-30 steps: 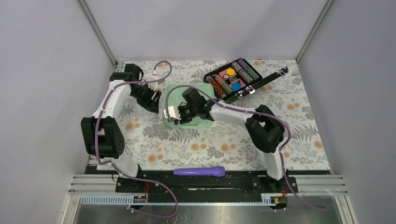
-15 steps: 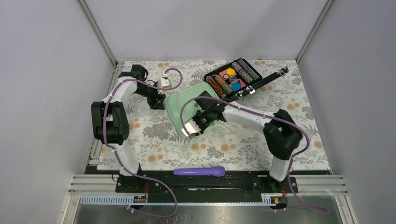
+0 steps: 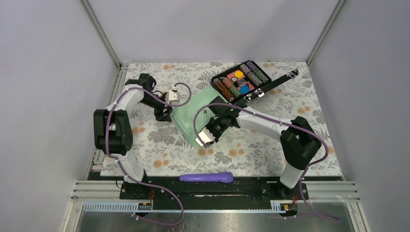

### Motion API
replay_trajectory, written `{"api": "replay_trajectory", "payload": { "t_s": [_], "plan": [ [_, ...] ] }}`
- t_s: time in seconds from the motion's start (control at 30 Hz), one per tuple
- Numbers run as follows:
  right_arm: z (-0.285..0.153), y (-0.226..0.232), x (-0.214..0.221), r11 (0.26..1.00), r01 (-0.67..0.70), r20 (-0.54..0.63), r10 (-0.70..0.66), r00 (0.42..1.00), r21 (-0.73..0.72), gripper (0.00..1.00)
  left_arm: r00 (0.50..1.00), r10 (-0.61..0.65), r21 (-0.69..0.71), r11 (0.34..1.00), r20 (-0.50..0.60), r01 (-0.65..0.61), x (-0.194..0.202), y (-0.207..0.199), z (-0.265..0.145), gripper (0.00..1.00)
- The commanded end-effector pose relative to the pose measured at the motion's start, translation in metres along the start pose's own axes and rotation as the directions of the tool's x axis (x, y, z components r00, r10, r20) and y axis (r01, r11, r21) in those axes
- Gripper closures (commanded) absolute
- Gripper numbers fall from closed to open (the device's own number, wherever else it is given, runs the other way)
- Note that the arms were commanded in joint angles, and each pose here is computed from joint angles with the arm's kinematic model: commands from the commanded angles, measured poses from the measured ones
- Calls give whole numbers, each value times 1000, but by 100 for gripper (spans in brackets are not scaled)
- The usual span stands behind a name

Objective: Organize the medicine kit

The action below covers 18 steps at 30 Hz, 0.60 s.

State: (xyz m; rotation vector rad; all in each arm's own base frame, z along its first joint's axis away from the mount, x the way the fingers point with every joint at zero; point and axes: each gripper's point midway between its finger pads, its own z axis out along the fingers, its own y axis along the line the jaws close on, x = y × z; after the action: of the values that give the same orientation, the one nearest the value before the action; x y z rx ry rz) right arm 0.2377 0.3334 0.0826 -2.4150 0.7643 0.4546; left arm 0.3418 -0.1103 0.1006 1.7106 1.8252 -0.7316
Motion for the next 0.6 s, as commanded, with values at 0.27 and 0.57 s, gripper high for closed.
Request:
{"api": "replay_trajectory", "payload": {
  "t_s": [0.27, 0.57],
  "plan": [
    [10, 31, 0, 967, -240, 17, 242, 970, -87, 65, 983, -172, -264, 947, 63, 183, -3, 19, 7, 36],
    [11, 23, -3, 952, -302, 32, 304, 952, -59, 65, 979, -181, -325, 924, 95, 203, -13, 28, 26, 76]
  ]
}}
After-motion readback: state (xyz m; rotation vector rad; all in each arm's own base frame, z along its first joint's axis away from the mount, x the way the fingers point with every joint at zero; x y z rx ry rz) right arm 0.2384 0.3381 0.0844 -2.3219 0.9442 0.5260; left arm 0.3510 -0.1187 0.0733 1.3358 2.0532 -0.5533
